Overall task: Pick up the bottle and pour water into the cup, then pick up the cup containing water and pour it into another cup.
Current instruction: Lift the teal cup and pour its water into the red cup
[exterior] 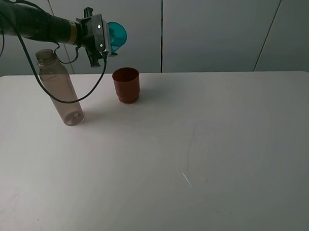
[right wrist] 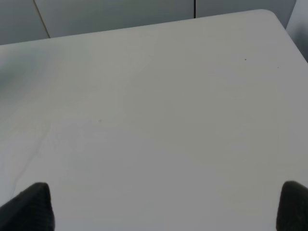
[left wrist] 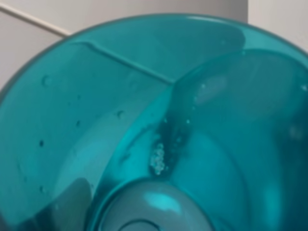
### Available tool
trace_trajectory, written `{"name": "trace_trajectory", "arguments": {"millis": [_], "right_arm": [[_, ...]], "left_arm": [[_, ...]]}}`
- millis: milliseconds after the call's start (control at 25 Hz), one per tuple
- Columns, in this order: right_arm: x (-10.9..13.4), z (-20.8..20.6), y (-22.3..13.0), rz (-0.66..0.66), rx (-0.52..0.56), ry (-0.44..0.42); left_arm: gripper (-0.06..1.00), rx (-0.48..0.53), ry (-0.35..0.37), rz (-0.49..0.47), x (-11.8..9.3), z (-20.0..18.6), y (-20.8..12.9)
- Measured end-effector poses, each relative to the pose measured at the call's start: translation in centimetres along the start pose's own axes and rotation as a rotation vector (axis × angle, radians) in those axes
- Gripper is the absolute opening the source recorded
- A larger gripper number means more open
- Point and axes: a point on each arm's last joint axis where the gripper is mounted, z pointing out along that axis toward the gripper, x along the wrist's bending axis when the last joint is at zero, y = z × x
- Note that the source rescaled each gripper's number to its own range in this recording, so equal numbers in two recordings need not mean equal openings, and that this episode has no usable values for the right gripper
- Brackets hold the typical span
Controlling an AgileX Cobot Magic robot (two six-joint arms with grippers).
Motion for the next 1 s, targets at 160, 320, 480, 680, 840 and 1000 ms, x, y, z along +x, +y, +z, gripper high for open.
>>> {"name": "trace_trajectory", "arguments": {"millis": [160,320,480,680,840,1000], "right_arm": [[0.0,0.0,0.0,0.0,0.0,0.0],[0.0,0.0,0.0,0.0,0.0,0.0],[0.0,0.0,0.0,0.0,0.0,0.0],[0.0,0.0,0.0,0.002,0.0,0.0],[0.0,0.0,0.0,0.002,0.0,0.0],[0.0,0.0,0.0,0.002,0.0,0.0]], "left_arm": [[0.14,0.009,0.005,0.02,0.04,0.0,-0.08],[0.14,-0.009,-0.004,0.039,-0.04,0.0,0.08],[0.14,-0.024,-0.006,0.045,0.07,0.05,0.43],[0.14,-0.028,-0.005,0.056,0.13,0.05,0.5],[0.14,-0.019,0.0,0.095,0.17,0.05,0.41],[0.14,-0.016,0.001,0.11,0.18,0.05,0.39]]}}
